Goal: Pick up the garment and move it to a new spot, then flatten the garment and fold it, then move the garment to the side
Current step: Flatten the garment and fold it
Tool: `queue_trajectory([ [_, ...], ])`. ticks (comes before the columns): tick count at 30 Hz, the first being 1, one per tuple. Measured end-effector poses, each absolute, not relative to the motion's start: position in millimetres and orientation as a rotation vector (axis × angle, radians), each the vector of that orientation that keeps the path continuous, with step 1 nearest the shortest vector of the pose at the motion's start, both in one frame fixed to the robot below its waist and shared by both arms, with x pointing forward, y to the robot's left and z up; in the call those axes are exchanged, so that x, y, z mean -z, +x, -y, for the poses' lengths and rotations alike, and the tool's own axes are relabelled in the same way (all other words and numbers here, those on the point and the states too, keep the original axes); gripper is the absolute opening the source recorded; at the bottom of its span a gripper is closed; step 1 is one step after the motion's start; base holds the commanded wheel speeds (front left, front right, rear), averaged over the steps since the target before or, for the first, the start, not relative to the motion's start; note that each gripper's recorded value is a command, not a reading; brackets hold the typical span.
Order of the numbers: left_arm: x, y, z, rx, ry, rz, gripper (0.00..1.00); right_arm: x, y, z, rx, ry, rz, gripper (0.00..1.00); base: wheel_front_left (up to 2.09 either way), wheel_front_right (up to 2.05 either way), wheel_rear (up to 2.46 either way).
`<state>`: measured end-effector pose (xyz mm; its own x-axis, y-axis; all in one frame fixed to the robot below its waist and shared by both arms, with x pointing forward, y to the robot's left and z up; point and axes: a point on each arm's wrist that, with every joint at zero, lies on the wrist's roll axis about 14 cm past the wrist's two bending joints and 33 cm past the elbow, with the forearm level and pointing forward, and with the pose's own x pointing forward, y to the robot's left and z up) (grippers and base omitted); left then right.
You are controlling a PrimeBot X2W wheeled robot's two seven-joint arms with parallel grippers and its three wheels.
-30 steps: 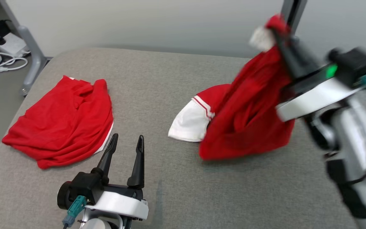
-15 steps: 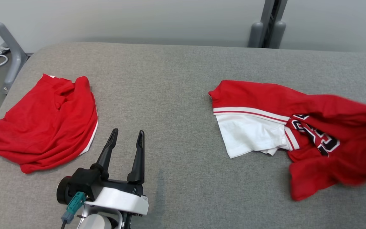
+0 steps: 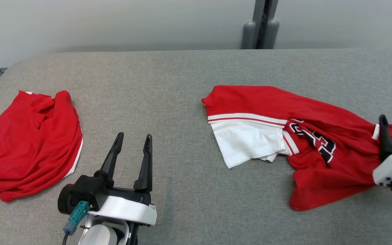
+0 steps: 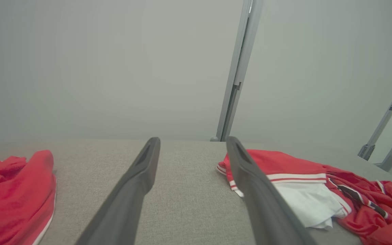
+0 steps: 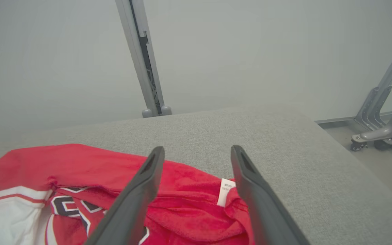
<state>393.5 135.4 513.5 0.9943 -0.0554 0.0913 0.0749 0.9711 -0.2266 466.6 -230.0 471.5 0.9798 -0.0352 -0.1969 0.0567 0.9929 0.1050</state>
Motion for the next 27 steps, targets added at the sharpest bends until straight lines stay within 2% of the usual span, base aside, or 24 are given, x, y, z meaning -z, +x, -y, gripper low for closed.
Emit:
queue_trajectory([
  [4, -519.8, 394.1, -131.3, 0.08, -0.234, 0.102, 1.0, -505.6, 465.0, 197.5, -0.064, 0.09, -0.062, 1.0, 0.0, 0.0, 0.0],
  [7, -524.7, 390.9, -129.0, 0.089, -0.232, 0.115, 1.0, -530.8, 447.9, 147.9, -0.23, 0.078, 0.051, 1.0, 0.0, 0.0, 0.0],
  [13, -528.7, 385.7, -128.3, 0.095, -0.233, 0.127, 1.0, -546.7, 425.7, 114.7, -0.352, 0.058, 0.136, 1.0, 0.0, 0.0, 0.0],
  [18, -521.4, 378.0, -134.4, 0.074, -0.232, 0.106, 1.0, -544.9, 414.4, 96.8, -0.4, 0.07, 0.154, 1.0, 0.0, 0.0, 0.0],
  [27, -521.1, 371.9, -156.4, 0.008, -0.235, 0.112, 1.0, -516.8, 407.7, 70.8, -0.462, 0.07, 0.081, 1.0, 0.0, 0.0, 0.0],
])
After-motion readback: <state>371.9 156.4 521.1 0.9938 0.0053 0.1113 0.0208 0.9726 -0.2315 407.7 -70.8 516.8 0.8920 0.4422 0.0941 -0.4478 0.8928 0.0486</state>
